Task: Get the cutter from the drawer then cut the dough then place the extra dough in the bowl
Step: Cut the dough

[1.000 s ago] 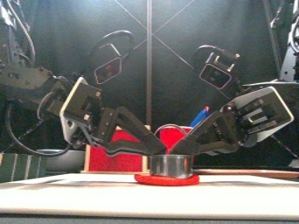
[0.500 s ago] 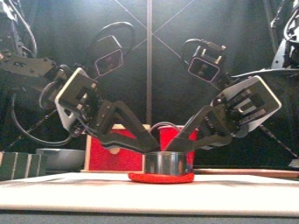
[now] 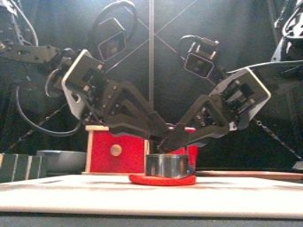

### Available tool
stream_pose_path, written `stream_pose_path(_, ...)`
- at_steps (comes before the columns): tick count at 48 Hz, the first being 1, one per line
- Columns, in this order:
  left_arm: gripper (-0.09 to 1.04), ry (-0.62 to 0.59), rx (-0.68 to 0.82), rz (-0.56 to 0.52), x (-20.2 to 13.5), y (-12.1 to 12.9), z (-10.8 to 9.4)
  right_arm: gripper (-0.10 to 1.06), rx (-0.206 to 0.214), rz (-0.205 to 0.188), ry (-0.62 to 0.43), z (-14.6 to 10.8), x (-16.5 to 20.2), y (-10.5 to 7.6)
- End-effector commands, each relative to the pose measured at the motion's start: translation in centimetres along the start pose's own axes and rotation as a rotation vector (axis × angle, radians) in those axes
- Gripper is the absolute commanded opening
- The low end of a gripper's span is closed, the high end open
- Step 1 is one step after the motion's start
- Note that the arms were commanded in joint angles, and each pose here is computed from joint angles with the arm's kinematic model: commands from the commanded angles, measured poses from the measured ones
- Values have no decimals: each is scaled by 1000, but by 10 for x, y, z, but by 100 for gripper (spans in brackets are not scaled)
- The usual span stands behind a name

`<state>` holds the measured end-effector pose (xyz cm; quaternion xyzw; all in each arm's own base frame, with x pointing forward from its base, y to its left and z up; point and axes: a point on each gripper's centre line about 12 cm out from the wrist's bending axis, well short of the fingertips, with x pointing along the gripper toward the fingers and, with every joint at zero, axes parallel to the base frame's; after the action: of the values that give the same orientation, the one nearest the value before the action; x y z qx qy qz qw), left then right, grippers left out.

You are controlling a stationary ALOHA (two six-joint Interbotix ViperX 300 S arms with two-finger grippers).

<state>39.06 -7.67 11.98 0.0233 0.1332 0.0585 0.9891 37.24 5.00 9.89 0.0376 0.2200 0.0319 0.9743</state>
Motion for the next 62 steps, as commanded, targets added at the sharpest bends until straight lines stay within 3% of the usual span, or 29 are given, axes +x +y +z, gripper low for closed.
stream_pose_path(1,76,-82,-15,8,-6,4,28,77,5,5,-50,19,-4,2)
stream_pose_path(6,75,-86,-14,13,-17,10,28,77,6,6,-49,23,-6,2)
stream_pose_path(11,67,-30,-14,22,-26,11,10,77,24,0,-29,31,-7,1)
stream_pose_path(20,48,64,-42,56,-28,5,-20,77,-1,16,149,47,-9,7)
stream_pose_path(26,46,123,-39,60,-21,-3,-39,77,-22,16,253,51,-6,7)
stream_pose_path(36,46,202,-39,30,-9,-17,-56,77,-54,17,288,61,-2,8)
stream_pose_path(53,46,324,-67,57,-7,-16,-84,77,-40,-4,361,80,1,2)
stream_pose_path(62,46,331,-70,56,-7,-16,-84,70,-46,-10,425,77,4,1)
